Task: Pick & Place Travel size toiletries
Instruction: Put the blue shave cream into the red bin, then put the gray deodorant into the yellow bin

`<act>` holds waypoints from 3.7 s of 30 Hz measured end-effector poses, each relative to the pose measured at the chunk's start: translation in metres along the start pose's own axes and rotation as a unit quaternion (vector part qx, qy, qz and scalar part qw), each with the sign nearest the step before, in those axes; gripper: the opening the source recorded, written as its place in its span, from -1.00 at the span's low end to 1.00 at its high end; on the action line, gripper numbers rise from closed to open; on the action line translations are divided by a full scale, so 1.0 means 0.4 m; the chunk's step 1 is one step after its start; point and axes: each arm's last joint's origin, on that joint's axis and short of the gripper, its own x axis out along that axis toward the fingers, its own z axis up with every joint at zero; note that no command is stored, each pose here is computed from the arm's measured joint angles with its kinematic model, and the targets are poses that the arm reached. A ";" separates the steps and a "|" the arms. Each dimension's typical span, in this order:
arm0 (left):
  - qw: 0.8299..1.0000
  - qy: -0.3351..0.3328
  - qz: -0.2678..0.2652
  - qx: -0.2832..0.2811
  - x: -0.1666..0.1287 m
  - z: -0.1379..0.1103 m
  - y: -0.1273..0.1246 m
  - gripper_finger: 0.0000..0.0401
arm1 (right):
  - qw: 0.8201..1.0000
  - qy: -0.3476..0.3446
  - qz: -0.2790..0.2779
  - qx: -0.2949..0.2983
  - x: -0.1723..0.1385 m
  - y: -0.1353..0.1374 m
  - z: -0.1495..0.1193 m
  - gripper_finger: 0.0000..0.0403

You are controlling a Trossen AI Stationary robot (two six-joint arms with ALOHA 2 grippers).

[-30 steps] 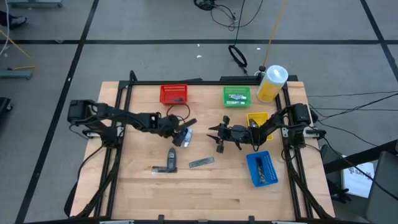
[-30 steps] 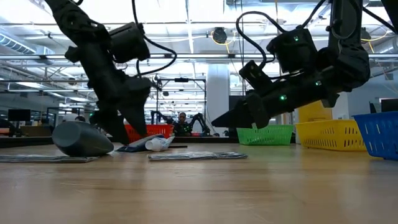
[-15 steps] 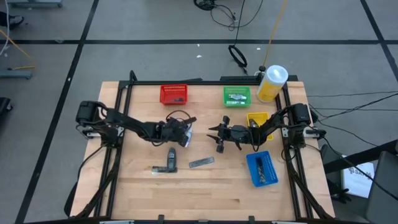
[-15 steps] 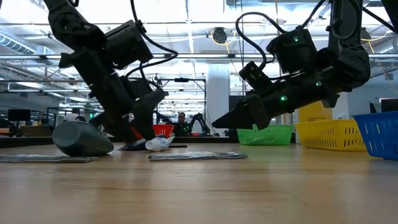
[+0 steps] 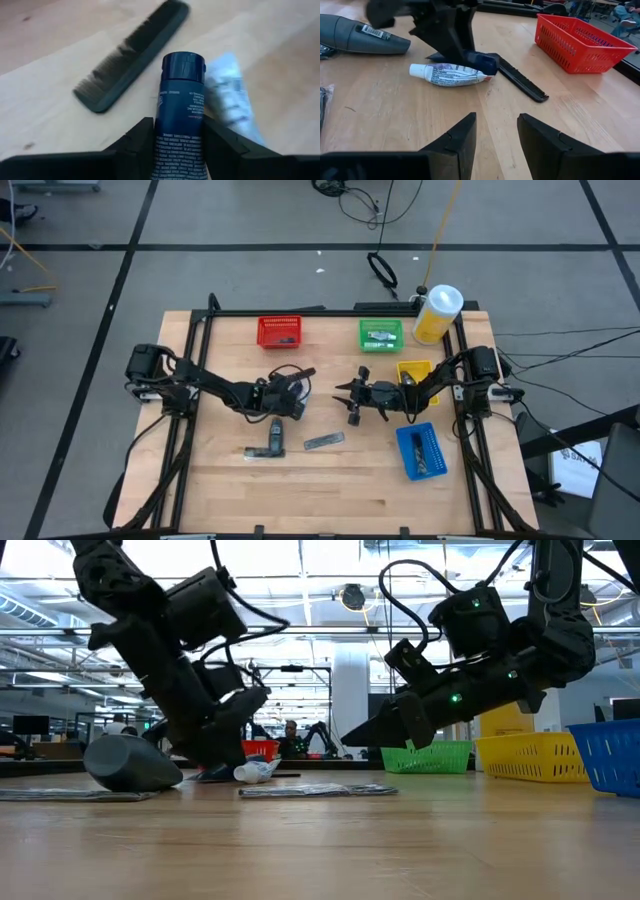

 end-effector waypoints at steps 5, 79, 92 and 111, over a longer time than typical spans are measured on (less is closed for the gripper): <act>0.999 0.000 -0.011 0.048 -0.053 0.032 -0.021 -0.43 | 1.000 0.000 0.000 0.000 0.000 0.000 0.000 -0.33; 0.954 -0.067 -0.014 0.291 -0.251 0.390 0.100 0.47 | 1.000 -0.004 0.001 0.009 0.000 0.001 0.002 -0.33; 0.950 -0.162 -0.067 0.257 -0.254 0.153 -0.035 0.47 | 0.990 -0.107 0.084 0.044 -0.070 -0.014 0.161 -0.15; 0.982 0.135 -0.130 0.008 -0.320 -0.096 -0.031 0.47 | 0.986 -0.055 0.154 0.026 -0.118 0.016 0.182 0.69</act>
